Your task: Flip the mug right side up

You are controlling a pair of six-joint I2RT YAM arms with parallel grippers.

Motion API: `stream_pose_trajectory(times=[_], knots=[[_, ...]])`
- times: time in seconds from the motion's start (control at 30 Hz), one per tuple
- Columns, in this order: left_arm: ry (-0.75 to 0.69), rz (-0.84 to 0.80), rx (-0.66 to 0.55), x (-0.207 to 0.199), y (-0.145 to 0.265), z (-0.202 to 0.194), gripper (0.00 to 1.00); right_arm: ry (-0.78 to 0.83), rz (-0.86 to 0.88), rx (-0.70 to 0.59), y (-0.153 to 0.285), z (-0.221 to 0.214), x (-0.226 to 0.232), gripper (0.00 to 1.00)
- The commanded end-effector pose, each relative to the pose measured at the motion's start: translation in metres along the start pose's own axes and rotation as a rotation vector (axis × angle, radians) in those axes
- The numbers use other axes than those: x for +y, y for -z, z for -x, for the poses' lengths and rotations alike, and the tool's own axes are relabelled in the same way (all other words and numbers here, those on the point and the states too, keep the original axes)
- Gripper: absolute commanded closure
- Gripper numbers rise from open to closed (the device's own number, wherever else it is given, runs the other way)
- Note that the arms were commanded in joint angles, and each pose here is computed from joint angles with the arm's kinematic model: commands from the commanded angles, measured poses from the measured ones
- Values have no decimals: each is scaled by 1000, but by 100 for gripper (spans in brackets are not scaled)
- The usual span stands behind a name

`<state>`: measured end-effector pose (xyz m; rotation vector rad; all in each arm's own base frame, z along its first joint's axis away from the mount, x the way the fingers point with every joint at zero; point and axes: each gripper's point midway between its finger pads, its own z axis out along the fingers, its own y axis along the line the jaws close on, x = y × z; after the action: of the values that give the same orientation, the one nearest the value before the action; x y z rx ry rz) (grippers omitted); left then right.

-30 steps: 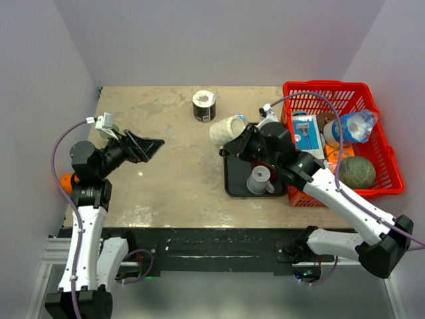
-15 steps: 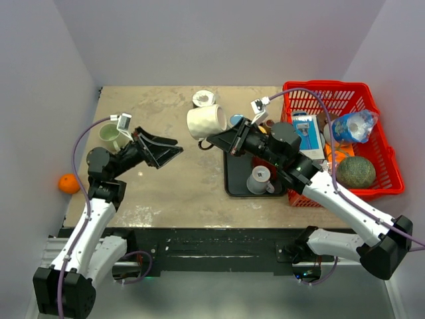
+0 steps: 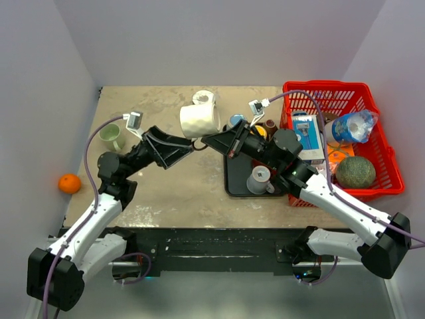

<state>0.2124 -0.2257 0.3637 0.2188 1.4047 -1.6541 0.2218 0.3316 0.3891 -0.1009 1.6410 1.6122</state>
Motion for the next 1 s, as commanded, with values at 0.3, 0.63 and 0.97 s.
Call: stream_pose_trajectory(times=[0.3,0.63,0.97], knots=[[142,-2,-46,-2,-20,-7,30,80,258,-85,9,14,54,100],[185,-14,-94,-5,-19,-5,50,117,254,-63,12,3,45,100],[215,-59,-67,-16,-27,-13,79,135,273,-60,9,-7,36,100]])
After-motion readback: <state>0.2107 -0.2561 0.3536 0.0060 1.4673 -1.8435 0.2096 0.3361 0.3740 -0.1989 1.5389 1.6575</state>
